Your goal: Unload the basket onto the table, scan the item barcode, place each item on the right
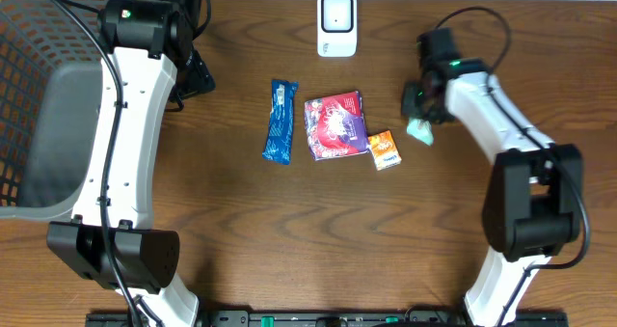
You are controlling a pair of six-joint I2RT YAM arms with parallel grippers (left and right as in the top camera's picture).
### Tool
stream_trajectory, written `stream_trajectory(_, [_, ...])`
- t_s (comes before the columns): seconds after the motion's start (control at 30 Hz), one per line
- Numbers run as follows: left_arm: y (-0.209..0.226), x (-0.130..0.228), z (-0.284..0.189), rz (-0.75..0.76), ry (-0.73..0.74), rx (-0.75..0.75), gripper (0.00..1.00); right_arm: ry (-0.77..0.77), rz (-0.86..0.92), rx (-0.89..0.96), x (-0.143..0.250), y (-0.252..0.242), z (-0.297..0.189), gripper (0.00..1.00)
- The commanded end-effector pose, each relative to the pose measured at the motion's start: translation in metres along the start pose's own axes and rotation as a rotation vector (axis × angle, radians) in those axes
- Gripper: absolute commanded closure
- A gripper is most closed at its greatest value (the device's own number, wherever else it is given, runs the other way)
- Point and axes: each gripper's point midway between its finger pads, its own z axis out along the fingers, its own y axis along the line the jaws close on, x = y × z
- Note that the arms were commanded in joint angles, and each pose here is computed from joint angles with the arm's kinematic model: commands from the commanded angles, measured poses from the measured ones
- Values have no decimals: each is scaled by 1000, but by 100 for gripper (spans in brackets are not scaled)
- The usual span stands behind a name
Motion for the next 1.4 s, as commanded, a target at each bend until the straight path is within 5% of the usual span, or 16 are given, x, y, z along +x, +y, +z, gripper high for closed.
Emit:
stream_trajectory(0.0, [2, 1, 3, 8, 8, -10, 2, 84, 28, -413, -2, 28, -20, 99])
stream_trajectory(0.47, [2, 1, 3, 8, 8, -10, 2, 79, 259, -1078, -7, -19, -24, 99])
stream_trajectory(0.6, [2, 1, 3, 8, 8, -10, 2, 143, 375, -869, 11, -54, 24, 97])
stream_trajectory(0.73, [2, 1, 3, 8, 8, -10, 2, 179, 407, -525, 31, -100, 49, 83])
stream_trajectory(0.87, [2, 1, 3, 8, 8, -10, 2, 174, 379, -313, 39, -130, 36, 68])
stream_trajectory(1.07, [2, 1, 3, 8, 8, -10, 2, 51, 343, -237, 17, -137, -14, 48])
stream_trajectory(1.23, [2, 1, 3, 8, 8, -10, 2, -29, 281, -259, 4, -116, -47, 58])
stream_trajectory(1.27, [2, 1, 3, 8, 8, -10, 2, -31, 266, -266, 3, -109, -49, 64])
stream_trajectory(1.33, [2, 1, 3, 8, 8, -10, 2, -17, 221, -278, 6, -90, -46, 99])
stream_trajectory(1.37, [2, 1, 3, 8, 8, -10, 2, -6, 201, -281, 8, -82, -43, 99])
